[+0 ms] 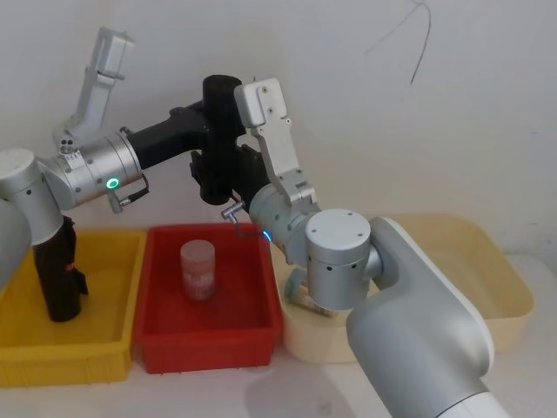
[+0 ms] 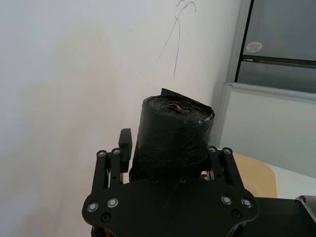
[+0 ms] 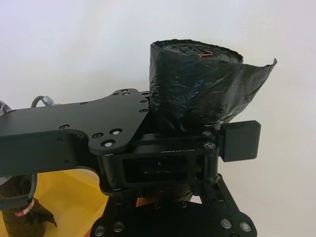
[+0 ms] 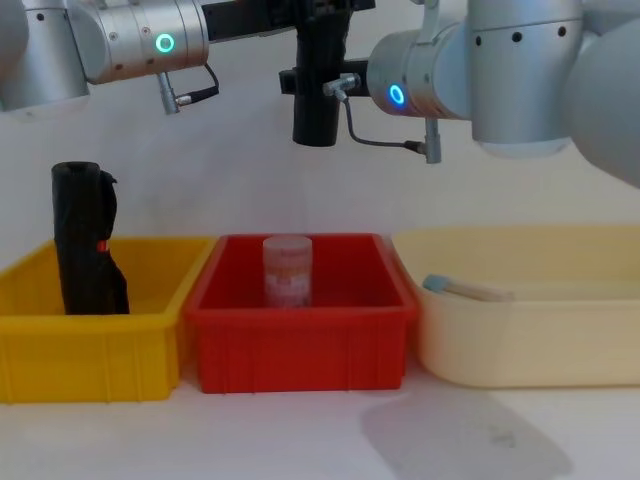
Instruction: Pick up the garbage bag with the one hand and transfer it to the other hand.
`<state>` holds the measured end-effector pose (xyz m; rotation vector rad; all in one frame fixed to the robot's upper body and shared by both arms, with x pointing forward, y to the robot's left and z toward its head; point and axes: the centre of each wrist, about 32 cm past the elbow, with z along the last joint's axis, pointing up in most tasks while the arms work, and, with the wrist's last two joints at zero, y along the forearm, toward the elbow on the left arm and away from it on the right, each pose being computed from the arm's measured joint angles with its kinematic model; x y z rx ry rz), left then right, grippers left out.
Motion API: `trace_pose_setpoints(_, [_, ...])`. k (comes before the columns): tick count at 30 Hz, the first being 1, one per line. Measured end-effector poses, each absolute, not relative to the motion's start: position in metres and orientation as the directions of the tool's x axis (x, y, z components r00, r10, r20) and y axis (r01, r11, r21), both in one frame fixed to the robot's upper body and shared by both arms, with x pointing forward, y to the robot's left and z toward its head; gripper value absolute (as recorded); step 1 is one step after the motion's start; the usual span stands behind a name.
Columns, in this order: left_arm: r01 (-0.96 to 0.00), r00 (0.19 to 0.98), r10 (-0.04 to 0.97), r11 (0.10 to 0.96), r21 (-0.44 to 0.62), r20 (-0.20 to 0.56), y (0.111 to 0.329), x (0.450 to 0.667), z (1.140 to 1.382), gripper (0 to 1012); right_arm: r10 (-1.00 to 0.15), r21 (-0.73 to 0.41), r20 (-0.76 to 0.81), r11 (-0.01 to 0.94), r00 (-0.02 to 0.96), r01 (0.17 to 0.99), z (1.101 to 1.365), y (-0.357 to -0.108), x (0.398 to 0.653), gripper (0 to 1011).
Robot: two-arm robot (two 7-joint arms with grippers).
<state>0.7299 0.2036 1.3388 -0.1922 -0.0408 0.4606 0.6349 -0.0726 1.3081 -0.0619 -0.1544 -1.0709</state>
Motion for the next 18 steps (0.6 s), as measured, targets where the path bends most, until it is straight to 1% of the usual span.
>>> trace_pose_setpoints(1, [-0.438,0.895,0.445,0.878,-0.193,-0.004,0.204,0.73,1.339,752,-0.869,0.025,0.156,0.478,0.469,0.878,1.308,-0.073,0.635,512])
trace_pose_setpoints(4, [-0.438,0.895,0.445,0.878,-0.193,-0.004,0.204,0.73,1.339,869,-0.873,0.03,0.156,0.471,0.461,0.882,1.308,-0.074,0.635,511])
trace_pose_setpoints(5, [-0.438,0.895,0.445,0.878,-0.193,-0.004,0.204,0.73,1.339,869,-0.873,0.03,0.156,0.471,0.461,0.882,1.308,-0.074,0.635,511])
trace_pose_setpoints(8, [-0.438,0.895,0.445,0.878,-0.193,-0.004,0.204,0.73,1.339,963,-0.882,0.037,0.156,0.454,0.444,0.89,1.308,-0.076,0.636,510])
trace_pose_setpoints(9, [-0.438,0.895,0.446,0.878,-0.193,-0.004,0.204,0.73,1.339,963,-0.882,0.037,0.156,0.454,0.444,0.89,1.308,-0.076,0.636,510])
trace_pose_setpoints(11, [-0.438,0.895,0.446,0.878,-0.193,-0.004,0.204,0.73,1.339,1002,-0.888,0.041,0.156,0.443,0.432,0.896,1.308,-0.078,0.636,510])
trace_pose_setpoints(18, [-0.438,0.895,0.446,0.878,-0.193,-0.004,0.204,0.73,1.339,1002,-0.912,0.048,0.152,0.392,0.381,0.919,1.309,-0.086,0.641,510])
